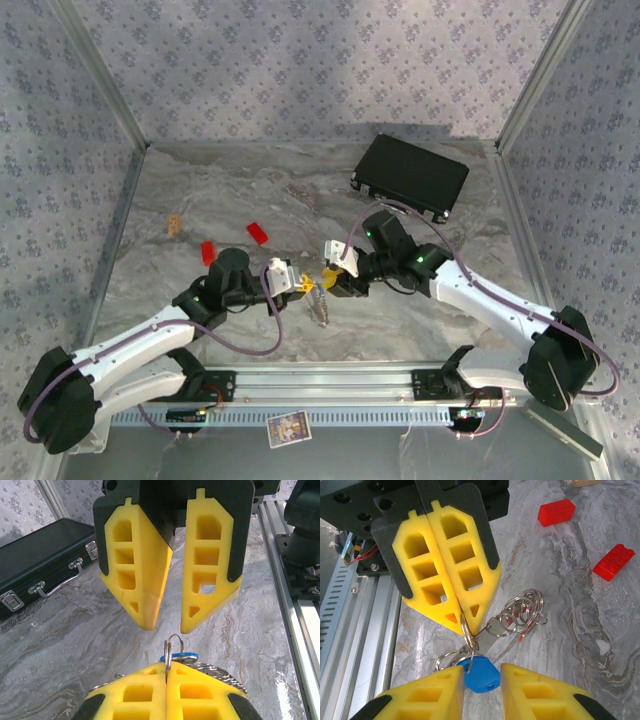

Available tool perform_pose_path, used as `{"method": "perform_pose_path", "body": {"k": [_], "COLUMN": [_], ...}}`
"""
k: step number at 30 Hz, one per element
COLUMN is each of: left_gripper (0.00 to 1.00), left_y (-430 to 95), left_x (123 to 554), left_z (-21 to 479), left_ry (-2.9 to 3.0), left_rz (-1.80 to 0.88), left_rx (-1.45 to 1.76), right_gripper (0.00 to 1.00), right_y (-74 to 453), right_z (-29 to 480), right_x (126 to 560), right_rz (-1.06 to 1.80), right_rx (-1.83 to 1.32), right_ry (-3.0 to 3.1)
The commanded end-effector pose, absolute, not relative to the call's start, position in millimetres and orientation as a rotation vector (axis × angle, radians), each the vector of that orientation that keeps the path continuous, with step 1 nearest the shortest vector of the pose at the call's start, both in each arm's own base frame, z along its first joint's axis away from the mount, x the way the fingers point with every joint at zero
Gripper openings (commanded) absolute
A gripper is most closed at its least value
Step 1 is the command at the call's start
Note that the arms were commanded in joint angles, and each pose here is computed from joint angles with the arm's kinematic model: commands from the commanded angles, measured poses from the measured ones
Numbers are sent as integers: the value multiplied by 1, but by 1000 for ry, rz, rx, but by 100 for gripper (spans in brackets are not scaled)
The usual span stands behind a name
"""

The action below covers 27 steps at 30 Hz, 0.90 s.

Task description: Put the keys on the keyring

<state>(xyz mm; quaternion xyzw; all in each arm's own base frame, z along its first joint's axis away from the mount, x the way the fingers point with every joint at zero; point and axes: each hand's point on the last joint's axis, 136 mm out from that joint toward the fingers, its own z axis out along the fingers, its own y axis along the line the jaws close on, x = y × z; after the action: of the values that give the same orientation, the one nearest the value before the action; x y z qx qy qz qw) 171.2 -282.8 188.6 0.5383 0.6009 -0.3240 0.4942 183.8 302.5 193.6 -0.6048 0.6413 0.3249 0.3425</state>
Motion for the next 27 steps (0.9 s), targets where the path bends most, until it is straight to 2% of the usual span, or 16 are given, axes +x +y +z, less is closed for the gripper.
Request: {"method": "perform_pose_path", "body": {"k": [1, 7, 14, 27], "left_gripper": [0, 0, 0, 0], "left_y": [-286, -286, -286, -289], "left_x": [170, 171, 170, 161], "left_z": [207, 208, 207, 214], "left_ry": [1379, 1373, 1373, 1327], "left_rz": [-791, -788, -792, -838], "left_rx": [1280, 1281, 1283, 1306], "right_gripper": [26, 22, 0, 0], "right_y": [305, 307, 309, 301], "right_z": [195, 194, 194, 173], "right_x": [179, 181, 183, 194], "right_rz": [899, 904, 908, 813], "right_rx": [-1574, -1572, -1565, -1614], "right_ry": [1670, 1679, 1678, 1752]}}
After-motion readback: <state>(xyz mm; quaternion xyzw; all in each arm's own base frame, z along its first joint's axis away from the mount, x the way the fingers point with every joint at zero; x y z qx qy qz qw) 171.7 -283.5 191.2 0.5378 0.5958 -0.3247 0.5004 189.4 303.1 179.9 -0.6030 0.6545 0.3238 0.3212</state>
